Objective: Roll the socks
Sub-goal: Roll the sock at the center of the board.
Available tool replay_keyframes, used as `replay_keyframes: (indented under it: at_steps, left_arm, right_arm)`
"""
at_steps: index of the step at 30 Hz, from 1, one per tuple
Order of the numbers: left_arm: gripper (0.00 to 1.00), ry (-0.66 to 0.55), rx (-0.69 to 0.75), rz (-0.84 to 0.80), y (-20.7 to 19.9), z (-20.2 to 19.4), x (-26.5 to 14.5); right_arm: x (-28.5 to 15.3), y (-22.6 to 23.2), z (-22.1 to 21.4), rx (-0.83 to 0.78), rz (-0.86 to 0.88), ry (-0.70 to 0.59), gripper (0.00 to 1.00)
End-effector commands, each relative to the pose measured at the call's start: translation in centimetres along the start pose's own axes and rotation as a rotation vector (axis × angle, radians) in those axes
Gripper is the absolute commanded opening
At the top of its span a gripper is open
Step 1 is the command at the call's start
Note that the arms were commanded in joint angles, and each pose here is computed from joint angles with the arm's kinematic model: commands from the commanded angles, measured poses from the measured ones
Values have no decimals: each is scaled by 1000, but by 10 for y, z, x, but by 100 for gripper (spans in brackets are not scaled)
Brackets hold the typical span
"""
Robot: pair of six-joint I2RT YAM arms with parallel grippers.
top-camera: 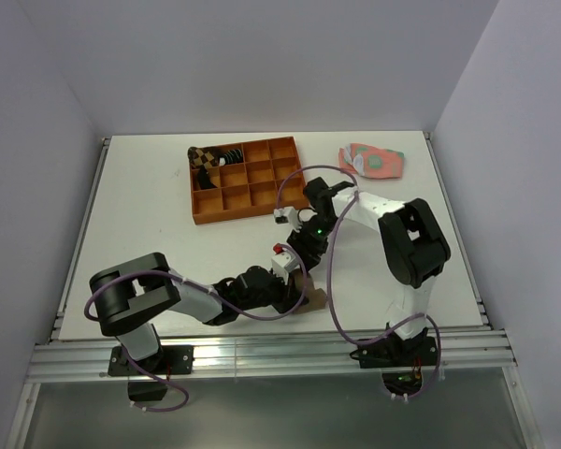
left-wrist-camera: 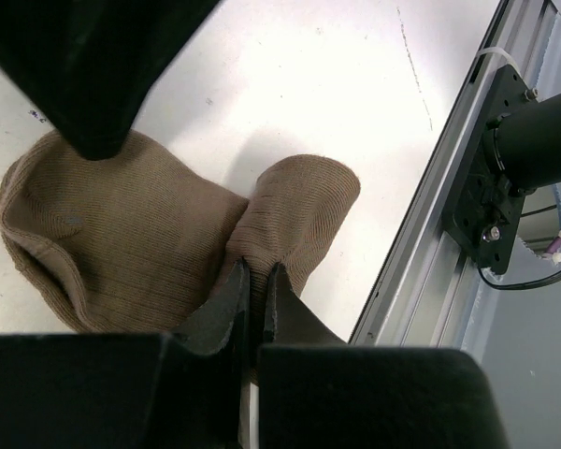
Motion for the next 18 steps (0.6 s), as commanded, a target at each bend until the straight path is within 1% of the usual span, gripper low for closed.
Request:
replay_keyframes:
  at_steps: [1,14,16,18]
  left_arm:
    - [0,89,-13,7,4,-18,-2]
    - [0,96,-1,1,3,-16,2]
    - [0,95,-3,6,3,-15,2]
    - [0,96,-5,7,3,-16,2]
  right_arm:
    - [0,-7,15,-5,-3,-32,56]
    - [19,0,9,-21,50,30,56]
    - [20,-1,9,-15,54,37,56]
    - [22,-1,8,-11,57,44,53]
Point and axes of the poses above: each gripper's point midway between its finger pads, its own x axis out along the fingers, its own y axis along the line the jaws close on, z = x × y, the point moved 9 cm from there along -x, back along the fingers, and after that the axes turned 1 degree about x, right-handed, at the moved point
